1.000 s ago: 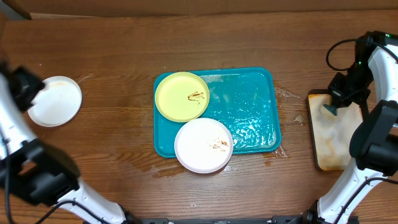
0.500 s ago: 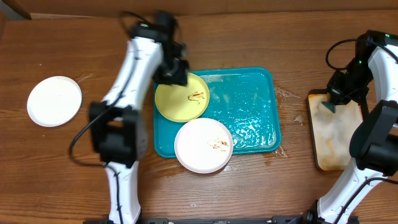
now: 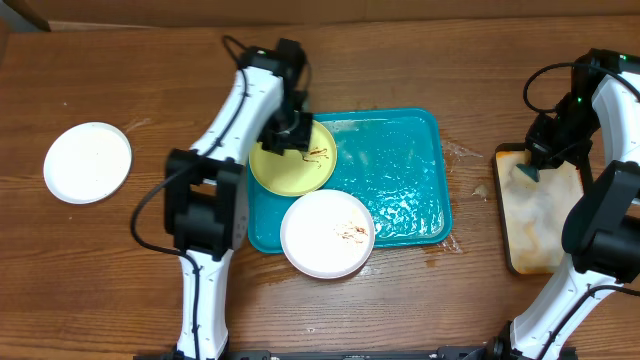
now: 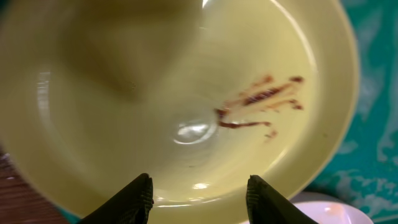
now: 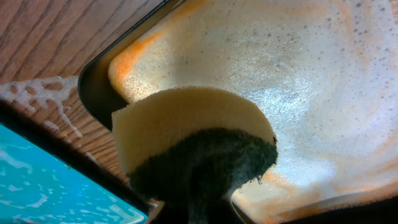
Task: Clean dirty plates on tray and stack at the side
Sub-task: 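Move the left gripper back to the yellow plate on the teal tray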
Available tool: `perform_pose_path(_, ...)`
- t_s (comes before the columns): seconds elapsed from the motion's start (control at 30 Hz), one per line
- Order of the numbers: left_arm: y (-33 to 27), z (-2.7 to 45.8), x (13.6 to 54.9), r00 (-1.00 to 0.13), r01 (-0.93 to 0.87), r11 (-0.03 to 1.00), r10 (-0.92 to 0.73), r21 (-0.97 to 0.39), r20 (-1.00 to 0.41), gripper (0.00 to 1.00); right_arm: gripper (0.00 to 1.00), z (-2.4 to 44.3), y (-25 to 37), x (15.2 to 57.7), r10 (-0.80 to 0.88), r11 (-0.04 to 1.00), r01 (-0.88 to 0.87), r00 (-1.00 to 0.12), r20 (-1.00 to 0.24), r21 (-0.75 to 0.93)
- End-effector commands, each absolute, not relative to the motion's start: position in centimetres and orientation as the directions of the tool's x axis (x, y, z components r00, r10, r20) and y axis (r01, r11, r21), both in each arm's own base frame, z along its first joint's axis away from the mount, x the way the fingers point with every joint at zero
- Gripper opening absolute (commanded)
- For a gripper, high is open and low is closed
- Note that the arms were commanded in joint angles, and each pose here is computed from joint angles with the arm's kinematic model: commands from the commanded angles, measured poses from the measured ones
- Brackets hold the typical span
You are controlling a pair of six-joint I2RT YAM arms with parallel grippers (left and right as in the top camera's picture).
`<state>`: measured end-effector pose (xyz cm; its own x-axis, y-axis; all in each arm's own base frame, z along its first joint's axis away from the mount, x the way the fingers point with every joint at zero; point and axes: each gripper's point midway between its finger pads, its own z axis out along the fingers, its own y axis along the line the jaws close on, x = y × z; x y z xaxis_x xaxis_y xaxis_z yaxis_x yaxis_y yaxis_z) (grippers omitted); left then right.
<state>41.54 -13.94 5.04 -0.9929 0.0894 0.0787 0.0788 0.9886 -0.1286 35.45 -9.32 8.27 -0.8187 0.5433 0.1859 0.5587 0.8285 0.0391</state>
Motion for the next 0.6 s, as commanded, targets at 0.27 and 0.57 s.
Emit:
perform_pose_path(0.27, -4.3, 5.6, 44.1, -0.983, -0.181, 0.968, -0.173, -0.173, 0.064, 0.54, 0.04, 9.6, -9.2, 35.7, 0.536, 0.833, 0.549, -0.831, 0.146, 0.067)
perform_pose_path(0.57, -8.5, 5.5, 44.8, -0.996, -0.084, 0.973, -0.082, -0.214, 0.017, 0.54, 0.04, 9.6, -9.2, 35.7, 0.536, 0.833, 0.549, -0.831, 0.147, 0.067)
